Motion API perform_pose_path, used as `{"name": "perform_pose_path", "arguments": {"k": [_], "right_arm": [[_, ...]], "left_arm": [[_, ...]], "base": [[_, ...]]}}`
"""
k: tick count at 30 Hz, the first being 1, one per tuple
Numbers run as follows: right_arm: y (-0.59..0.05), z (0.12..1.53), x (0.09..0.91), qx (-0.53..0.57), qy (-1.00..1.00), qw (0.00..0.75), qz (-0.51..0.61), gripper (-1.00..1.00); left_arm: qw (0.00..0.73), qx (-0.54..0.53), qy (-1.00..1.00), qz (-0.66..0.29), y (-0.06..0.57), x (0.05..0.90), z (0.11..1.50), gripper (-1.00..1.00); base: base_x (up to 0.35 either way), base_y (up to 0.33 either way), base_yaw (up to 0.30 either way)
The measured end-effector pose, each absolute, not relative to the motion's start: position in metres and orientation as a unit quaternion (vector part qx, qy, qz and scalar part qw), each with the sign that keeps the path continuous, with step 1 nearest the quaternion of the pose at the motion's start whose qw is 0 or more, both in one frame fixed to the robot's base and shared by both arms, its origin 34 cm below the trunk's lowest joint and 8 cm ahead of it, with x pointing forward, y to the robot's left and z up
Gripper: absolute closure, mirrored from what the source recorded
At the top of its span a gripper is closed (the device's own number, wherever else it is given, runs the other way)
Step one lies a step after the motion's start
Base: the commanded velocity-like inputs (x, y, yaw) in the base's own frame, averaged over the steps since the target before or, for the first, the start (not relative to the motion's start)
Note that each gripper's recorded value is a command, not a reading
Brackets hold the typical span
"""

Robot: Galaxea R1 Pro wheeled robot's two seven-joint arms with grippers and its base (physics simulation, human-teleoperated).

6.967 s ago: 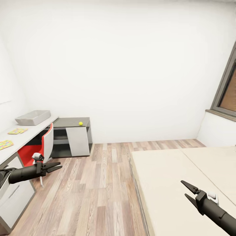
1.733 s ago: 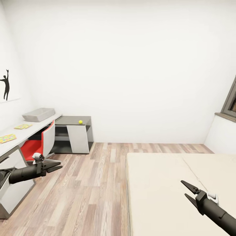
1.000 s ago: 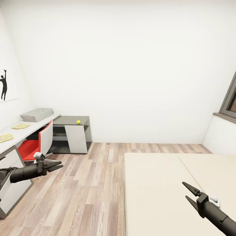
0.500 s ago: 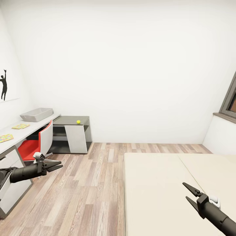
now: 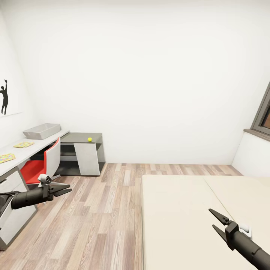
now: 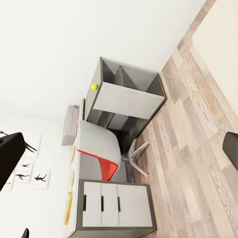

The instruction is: Put all the toys in the child's room - the three board games (two on the bed and one on the table), the two jigsaw puzzles on the table, and the tennis ball on the table - inside the toy box on the table in the child's room.

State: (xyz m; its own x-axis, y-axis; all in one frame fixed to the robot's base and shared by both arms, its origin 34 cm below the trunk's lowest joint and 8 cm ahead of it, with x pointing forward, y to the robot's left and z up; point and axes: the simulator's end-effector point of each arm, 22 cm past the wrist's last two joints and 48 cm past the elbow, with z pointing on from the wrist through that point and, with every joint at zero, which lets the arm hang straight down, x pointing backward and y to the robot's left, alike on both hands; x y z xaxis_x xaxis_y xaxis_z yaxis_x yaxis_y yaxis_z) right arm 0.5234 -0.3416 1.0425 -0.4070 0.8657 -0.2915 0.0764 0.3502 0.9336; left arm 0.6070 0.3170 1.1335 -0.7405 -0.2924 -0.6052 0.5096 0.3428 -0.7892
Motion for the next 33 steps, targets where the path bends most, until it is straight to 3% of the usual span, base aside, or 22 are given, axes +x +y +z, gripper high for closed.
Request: {"name": "perform_pose_path", "arguments": {"k": [8,33], "right_arm": [[-0.3406,1.0427,0.5234,0.336,0.700,0.428,0.461,-1.00],[-0.3393,1.0426,0.5235,0.336,0.700,0.428,0.462,-1.00]], "left_arm": [[0.353,0.073,0.740,-0.569,0.3170,0.6070,1.1334,-1.00],[0.353,0.074,0.739,-0.569,0.3158,0.6074,1.1329,-1.00]], "base": [[0.000,-0.024,0.000],[0.000,-0.133,0.000]]}}
